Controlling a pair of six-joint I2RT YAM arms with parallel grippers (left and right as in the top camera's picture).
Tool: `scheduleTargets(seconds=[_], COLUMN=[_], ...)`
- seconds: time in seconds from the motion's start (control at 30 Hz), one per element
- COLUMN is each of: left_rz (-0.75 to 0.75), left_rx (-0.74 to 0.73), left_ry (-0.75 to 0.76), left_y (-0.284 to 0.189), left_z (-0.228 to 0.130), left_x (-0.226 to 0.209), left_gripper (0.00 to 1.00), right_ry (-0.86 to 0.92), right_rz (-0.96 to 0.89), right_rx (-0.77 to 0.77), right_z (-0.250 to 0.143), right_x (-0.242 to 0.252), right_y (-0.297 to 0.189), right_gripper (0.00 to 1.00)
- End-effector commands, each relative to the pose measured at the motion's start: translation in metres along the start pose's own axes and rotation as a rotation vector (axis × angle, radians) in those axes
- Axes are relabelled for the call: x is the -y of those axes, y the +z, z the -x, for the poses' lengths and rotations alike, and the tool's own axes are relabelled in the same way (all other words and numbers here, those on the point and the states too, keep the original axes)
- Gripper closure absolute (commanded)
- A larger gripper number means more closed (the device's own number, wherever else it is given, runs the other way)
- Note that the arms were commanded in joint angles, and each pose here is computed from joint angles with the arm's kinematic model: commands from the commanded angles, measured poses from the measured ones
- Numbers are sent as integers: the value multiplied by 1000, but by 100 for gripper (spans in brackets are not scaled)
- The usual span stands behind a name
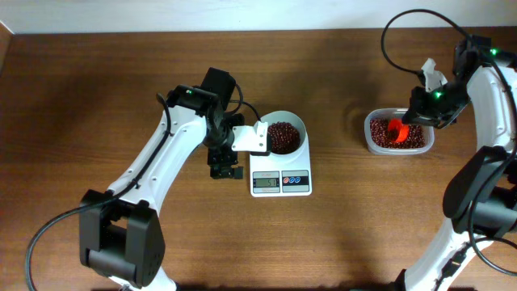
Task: Scoop item into bowl and weigh 50g on scale
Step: 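Return the scoop with the right gripper to the bean tub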
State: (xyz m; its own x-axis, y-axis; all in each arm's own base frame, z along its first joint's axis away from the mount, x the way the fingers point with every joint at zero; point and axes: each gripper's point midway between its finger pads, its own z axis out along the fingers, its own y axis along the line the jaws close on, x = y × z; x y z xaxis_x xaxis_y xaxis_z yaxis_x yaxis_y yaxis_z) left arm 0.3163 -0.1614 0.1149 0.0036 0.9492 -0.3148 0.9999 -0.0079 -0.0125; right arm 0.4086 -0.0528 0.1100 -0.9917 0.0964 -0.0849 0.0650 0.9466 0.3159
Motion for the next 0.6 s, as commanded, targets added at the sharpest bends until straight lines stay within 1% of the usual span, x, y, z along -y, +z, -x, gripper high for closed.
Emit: scheduleTargets(seconds=[0.0,0.13,0.23,0.33,0.47,0.57], left_rz=[-21,-21,-21,-21,-22,-22], left_rx=[11,12,12,12,12,12], left_ry=[3,3,3,3,3,3], left_y=[4,4,4,4,4,4], left_z=[0,0,0,0,0,0], left_x=[3,3,3,3,3,3], left_gripper=[2,1,1,1,2,1], right_ry=[74,32,2,-30,-52,-69], right_rz=[-69,-153,-286,-375,-572,-672], right_rx=[-4,41,56,44,53,66], right_z=[0,14,18,18,20,21], right_x=[6,-4,-8,-18,-21,-22], right_y=[-6,-39,-56,-55,-58,-64], right_gripper=[96,96,96,96,96,96])
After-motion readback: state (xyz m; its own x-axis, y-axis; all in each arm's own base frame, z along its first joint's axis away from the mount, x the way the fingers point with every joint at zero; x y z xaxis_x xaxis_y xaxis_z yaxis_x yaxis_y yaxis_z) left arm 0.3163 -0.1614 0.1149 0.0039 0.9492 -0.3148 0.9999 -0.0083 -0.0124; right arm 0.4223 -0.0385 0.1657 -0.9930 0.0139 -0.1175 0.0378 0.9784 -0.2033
